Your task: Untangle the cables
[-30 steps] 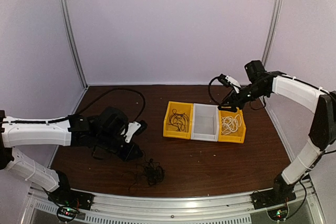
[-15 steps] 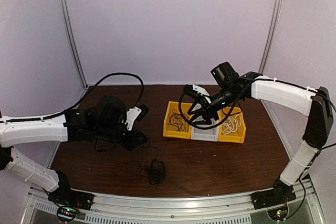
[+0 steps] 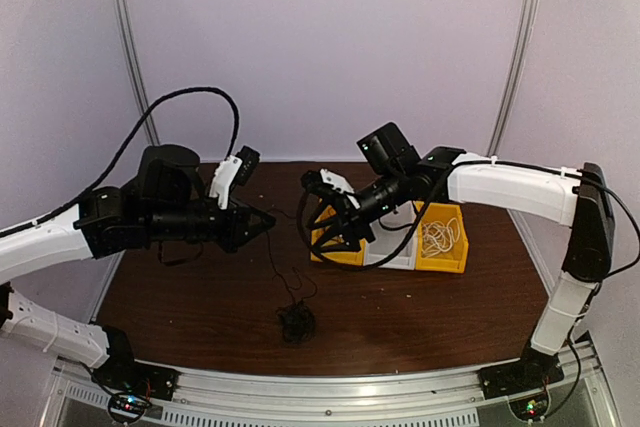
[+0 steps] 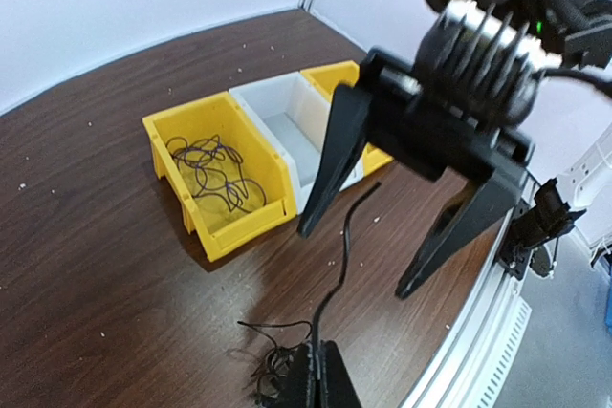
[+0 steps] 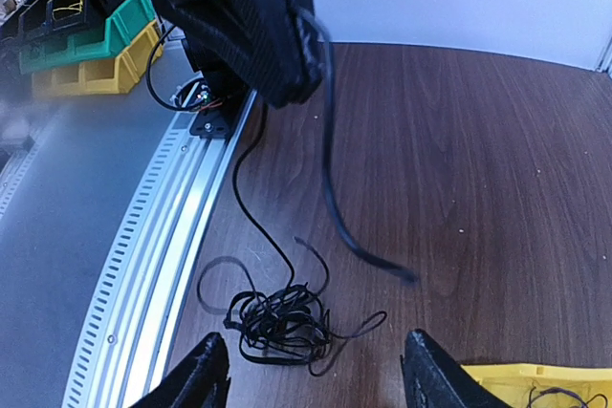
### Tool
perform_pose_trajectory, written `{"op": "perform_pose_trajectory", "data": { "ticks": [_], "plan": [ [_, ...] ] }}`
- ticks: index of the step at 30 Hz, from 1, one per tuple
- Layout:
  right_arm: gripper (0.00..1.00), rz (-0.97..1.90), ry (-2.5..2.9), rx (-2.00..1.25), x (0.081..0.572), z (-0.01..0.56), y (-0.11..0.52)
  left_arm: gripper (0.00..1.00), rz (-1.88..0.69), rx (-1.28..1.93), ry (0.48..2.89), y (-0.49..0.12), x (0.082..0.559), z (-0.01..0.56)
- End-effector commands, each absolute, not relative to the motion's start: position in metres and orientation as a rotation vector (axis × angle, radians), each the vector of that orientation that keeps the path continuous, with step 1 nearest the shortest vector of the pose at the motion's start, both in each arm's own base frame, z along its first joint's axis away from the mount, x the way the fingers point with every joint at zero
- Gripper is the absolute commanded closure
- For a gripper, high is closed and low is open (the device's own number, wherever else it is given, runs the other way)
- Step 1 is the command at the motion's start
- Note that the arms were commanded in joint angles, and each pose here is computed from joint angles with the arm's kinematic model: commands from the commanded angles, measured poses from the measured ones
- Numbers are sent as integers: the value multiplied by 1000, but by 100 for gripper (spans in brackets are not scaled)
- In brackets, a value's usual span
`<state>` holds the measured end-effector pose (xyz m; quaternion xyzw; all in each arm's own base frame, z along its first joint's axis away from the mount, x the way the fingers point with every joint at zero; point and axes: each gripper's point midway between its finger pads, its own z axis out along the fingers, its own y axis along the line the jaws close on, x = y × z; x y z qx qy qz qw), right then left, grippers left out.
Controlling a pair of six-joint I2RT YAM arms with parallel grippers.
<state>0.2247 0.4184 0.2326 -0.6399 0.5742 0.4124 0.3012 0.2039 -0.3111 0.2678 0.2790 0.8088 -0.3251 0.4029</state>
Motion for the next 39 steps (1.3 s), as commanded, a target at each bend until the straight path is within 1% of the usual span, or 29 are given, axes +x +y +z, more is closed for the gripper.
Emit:
{"op": "perform_pose_trajectory", "data": {
  "ticks": [1,4,7,10,13,17,18,20,21,22,27,31,34,39],
  "plan": [
    [37,1177,1463,-1663,215,245,438,100,-811,622,1945,-305,213,309],
    [37,1242,1424,-1630,207,249,445,100,-776,529,1916,-294,223,326],
    [35,1285,1370,-1578,202,253,457,100,-792,451,1858,-288,227,350],
    [33,1358,1363,-1554,199,244,478,100,-803,402,1814,-285,231,373],
    [35,1416,1357,-1569,191,224,500,100,-801,382,1781,-283,233,396],
    [50,1448,1395,-1561,188,191,516,100,-774,348,1732,-274,236,433],
    [56,1471,1419,-1548,188,183,518,100,-767,341,1714,-271,236,445],
    [75,1508,1450,-1531,187,171,519,100,-748,321,1673,-263,237,471],
    [81,1514,1459,-1533,186,166,519,100,-745,304,1637,-256,235,492],
    [84,1536,1491,-1522,185,162,518,100,-734,285,1608,-249,234,509],
    [86,1529,1565,-1511,183,142,513,100,-699,202,1452,-214,226,585],
    [86,1517,1639,-1517,184,120,511,100,-688,178,1340,-196,217,635],
    [86,1511,1653,-1523,184,117,510,100,-670,182,1309,-194,216,648],
    [85,1494,1638,-1523,186,126,509,100,-634,156,1296,-192,222,645]
  ]
}}
